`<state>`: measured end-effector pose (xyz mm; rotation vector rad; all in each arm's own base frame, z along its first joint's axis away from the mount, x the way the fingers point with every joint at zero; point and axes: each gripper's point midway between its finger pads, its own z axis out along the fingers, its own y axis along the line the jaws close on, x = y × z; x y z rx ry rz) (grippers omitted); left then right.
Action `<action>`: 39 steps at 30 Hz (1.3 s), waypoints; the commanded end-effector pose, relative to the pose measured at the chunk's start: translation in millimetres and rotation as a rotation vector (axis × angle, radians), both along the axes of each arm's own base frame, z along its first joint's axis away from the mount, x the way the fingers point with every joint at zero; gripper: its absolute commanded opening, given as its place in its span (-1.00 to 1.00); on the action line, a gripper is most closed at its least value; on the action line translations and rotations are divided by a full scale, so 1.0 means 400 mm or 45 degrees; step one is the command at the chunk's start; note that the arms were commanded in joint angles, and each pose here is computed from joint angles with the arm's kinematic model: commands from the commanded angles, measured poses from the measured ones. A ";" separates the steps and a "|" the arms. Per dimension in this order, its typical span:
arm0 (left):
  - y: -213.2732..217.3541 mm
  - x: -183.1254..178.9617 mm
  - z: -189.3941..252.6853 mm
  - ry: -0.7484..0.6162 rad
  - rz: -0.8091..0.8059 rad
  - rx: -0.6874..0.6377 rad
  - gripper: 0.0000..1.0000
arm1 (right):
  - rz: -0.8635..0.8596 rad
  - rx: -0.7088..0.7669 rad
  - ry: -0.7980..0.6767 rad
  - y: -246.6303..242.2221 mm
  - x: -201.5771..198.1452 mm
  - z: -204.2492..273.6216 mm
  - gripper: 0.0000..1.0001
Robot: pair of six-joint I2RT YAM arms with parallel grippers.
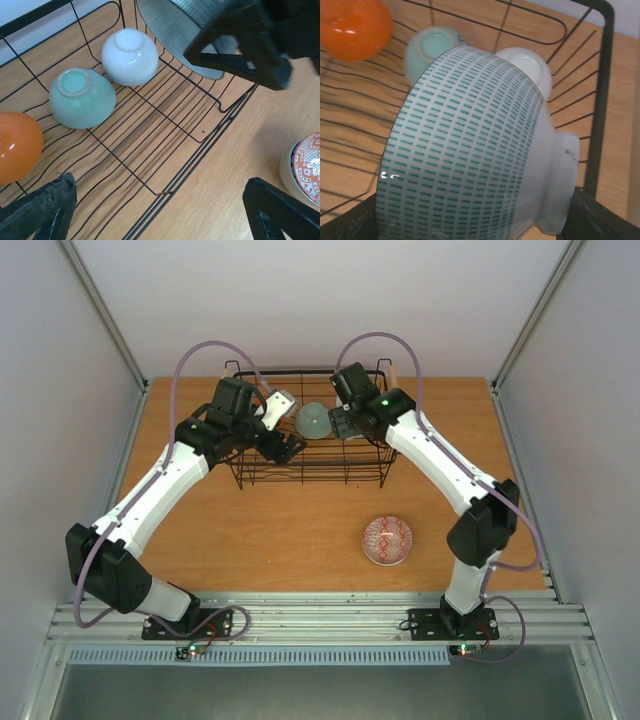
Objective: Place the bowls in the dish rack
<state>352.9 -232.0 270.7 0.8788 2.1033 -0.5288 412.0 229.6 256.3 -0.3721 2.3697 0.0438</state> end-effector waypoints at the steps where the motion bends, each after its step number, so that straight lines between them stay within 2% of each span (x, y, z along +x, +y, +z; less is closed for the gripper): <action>1: -0.014 0.000 0.039 -0.075 -0.039 -0.048 0.82 | -0.094 -0.258 -0.020 -0.070 0.025 0.036 -0.97; 3: -0.019 -0.004 0.036 -0.060 -0.057 -0.055 0.82 | -0.113 -0.323 -0.016 -0.076 0.040 0.032 -0.97; 9: -0.025 -0.009 0.040 -0.051 -0.073 -0.069 0.83 | -0.107 -0.523 0.117 -0.076 0.070 -0.090 -0.96; 18: -0.033 -0.019 0.042 -0.035 -0.099 -0.091 0.84 | -0.074 -0.668 0.302 -0.061 0.075 -0.267 -0.95; 26: -0.040 -0.022 0.032 -0.013 -0.116 -0.102 0.84 | -0.123 -0.841 0.382 -0.100 0.071 -0.340 -0.86; 29: -0.041 -0.022 0.031 -0.010 -0.117 -0.103 0.85 | -0.133 -0.896 0.405 -0.110 0.070 -0.358 -0.62; 31: -0.041 -0.021 0.030 -0.010 -0.118 -0.102 0.85 | -0.130 -0.905 0.415 -0.111 0.072 -0.368 -0.21; 32: -0.041 -0.021 0.029 -0.009 -0.118 -0.102 0.85 | -0.126 -0.905 0.416 -0.108 0.072 -0.371 -0.07; 36: -0.040 -0.021 0.029 -0.012 -0.117 -0.100 0.85 | -0.110 -0.891 0.419 -0.099 0.074 -0.379 0.39; 39: -0.040 -0.021 0.030 -0.014 -0.119 -0.099 0.85 | -0.101 -0.870 0.424 -0.092 0.074 -0.382 0.81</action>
